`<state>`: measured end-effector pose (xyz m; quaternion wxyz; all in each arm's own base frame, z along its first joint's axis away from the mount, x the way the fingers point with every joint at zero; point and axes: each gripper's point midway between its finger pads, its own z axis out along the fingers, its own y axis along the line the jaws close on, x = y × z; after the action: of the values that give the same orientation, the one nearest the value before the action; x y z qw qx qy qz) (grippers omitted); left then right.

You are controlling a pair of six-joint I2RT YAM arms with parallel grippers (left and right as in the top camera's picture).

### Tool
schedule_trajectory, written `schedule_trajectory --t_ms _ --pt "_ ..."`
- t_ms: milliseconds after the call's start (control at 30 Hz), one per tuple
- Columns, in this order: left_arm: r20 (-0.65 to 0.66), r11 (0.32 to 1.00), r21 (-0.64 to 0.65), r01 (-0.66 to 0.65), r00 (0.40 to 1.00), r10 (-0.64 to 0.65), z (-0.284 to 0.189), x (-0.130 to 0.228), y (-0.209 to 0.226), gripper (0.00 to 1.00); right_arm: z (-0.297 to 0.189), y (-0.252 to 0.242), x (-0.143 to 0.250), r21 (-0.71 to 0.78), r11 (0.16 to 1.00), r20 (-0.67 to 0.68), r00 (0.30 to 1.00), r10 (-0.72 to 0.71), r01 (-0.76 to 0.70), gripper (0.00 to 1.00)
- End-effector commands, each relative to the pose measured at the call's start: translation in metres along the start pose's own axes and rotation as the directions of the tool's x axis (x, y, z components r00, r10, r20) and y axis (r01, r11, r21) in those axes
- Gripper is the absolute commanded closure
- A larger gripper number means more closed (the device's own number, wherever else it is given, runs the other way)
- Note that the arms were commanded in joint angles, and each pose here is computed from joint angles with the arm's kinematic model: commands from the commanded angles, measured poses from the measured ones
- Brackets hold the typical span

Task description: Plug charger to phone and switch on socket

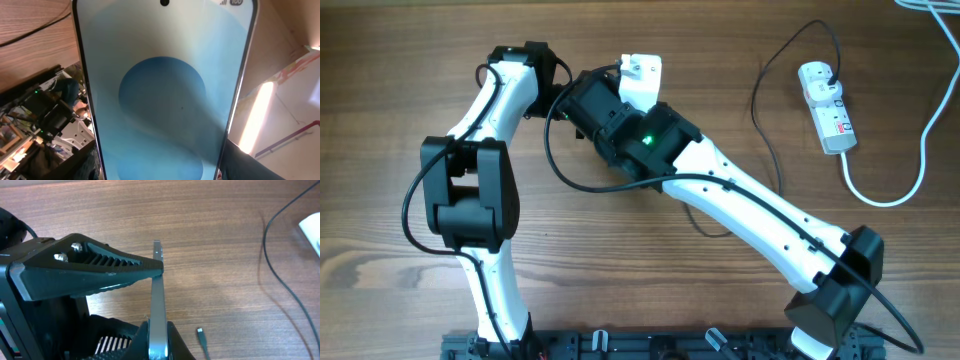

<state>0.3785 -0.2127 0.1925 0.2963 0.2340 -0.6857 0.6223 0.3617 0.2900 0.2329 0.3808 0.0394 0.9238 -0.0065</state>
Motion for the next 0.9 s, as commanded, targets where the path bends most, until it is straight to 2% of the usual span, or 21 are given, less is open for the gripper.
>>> schedule_trajectory --t_ms 0,167,267,367,533,633,700,867 --pt "-0.026 0.997 0.051 -0.055 0.998 0.056 -0.002 0.022 -0.020 0.37 0.009 -0.003 0.002 0.034 0.999 0.011 1.000 -0.003 0.003 0.96" --pt "-0.025 0.996 0.051 -0.070 0.997 0.071 -0.002 0.021 -0.021 0.37 0.009 0.001 -0.004 0.019 1.000 0.032 0.999 0.015 -0.016 0.96" --pt "-0.022 0.992 0.050 -0.115 0.993 0.116 -0.002 0.018 -0.023 0.31 0.003 -0.002 -0.013 0.023 0.999 0.068 0.997 0.039 -0.040 0.96" --pt "-0.013 0.985 0.054 -0.162 0.987 0.163 -0.005 0.013 -0.027 0.25 -0.009 -0.012 -0.026 0.032 0.989 0.122 0.982 0.142 -0.147 0.96" --pt "0.003 0.984 0.062 -0.166 0.986 0.166 -0.013 0.009 -0.029 0.24 -0.030 -0.027 -0.047 0.004 0.939 0.205 0.919 0.337 -0.345 0.96" --pt "0.004 0.984 0.064 -0.165 0.986 0.165 -0.014 0.009 -0.029 0.24 -0.037 -0.035 -0.051 -0.030 0.848 0.227 0.822 0.522 -0.530 0.96" --pt "0.002 0.988 0.064 -0.141 0.990 0.141 -0.014 0.009 -0.029 0.26 -0.036 -0.036 -0.048 -0.065 0.736 0.201 0.713 0.671 -0.674 0.96" --pt "-0.004 0.992 0.068 -0.109 0.994 0.110 -0.013 0.010 -0.029 0.32 -0.034 -0.022 -0.036 -0.099 0.523 0.070 0.519 0.852 -0.846 0.96"
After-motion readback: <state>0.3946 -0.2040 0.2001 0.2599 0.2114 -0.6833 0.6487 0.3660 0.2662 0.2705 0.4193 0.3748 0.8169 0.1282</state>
